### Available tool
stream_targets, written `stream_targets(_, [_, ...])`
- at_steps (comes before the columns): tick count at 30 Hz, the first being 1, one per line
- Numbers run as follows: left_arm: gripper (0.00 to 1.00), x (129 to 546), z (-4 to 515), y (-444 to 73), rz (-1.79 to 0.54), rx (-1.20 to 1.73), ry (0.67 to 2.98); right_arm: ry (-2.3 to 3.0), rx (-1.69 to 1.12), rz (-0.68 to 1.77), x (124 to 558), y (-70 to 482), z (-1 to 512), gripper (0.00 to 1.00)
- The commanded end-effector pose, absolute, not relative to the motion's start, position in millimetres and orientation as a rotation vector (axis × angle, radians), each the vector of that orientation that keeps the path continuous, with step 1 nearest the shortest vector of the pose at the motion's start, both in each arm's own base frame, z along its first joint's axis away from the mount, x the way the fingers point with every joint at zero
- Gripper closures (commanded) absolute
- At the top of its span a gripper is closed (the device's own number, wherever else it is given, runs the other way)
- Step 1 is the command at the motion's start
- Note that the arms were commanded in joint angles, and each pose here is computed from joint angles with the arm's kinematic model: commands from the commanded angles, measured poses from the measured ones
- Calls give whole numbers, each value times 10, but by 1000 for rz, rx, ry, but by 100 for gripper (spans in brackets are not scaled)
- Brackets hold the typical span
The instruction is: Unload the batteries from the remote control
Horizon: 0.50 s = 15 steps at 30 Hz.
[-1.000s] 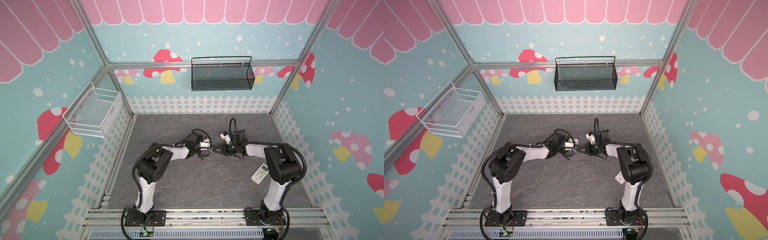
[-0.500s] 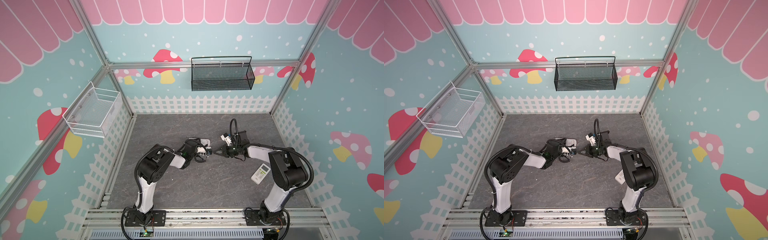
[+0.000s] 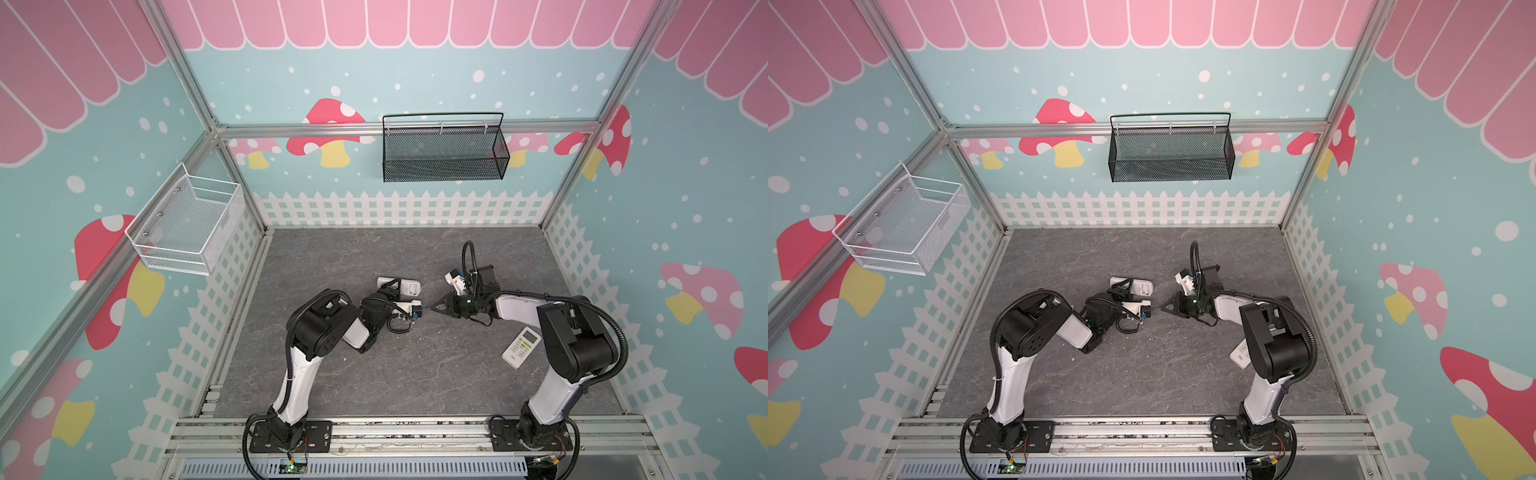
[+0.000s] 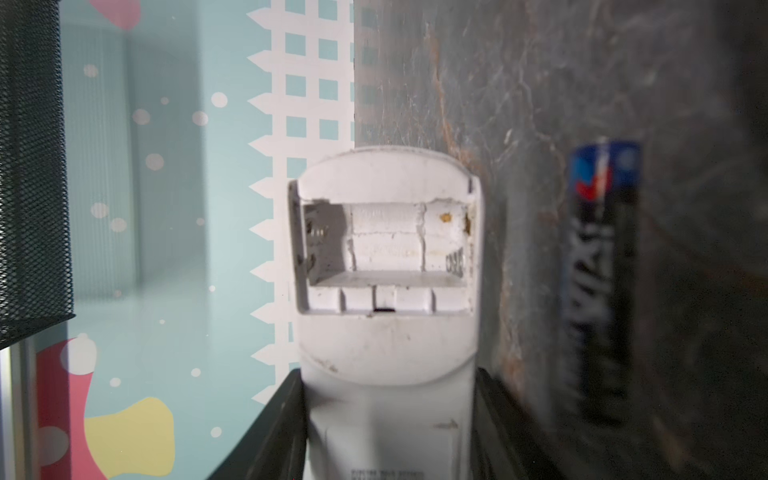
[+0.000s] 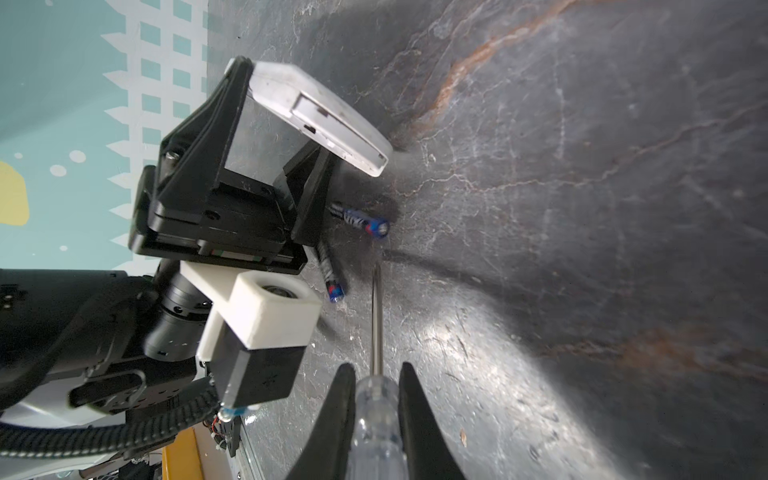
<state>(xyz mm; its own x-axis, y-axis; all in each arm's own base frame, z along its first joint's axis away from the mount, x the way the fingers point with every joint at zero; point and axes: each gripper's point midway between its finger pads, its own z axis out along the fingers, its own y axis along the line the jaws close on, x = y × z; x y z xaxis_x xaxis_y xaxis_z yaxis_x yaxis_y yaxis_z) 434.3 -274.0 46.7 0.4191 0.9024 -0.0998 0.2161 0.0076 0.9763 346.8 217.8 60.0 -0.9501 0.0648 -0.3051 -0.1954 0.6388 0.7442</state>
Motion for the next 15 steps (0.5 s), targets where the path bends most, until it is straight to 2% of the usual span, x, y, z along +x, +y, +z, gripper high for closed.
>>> stream_targets(1, [100, 4315, 691, -2787, 817, 1428, 897, 2554, -92, 1206, 3485, 2172, 548, 100])
stream_targets(10, [100, 4466, 1092, -2646, 793, 1364, 1051, 2549, -130, 1142, 3557, 2140, 588, 100])
stream_targets(15, [100, 4572, 1226, -2423, 803, 1364, 1213, 2540, -137, 1139, 3559, 2138, 644, 100])
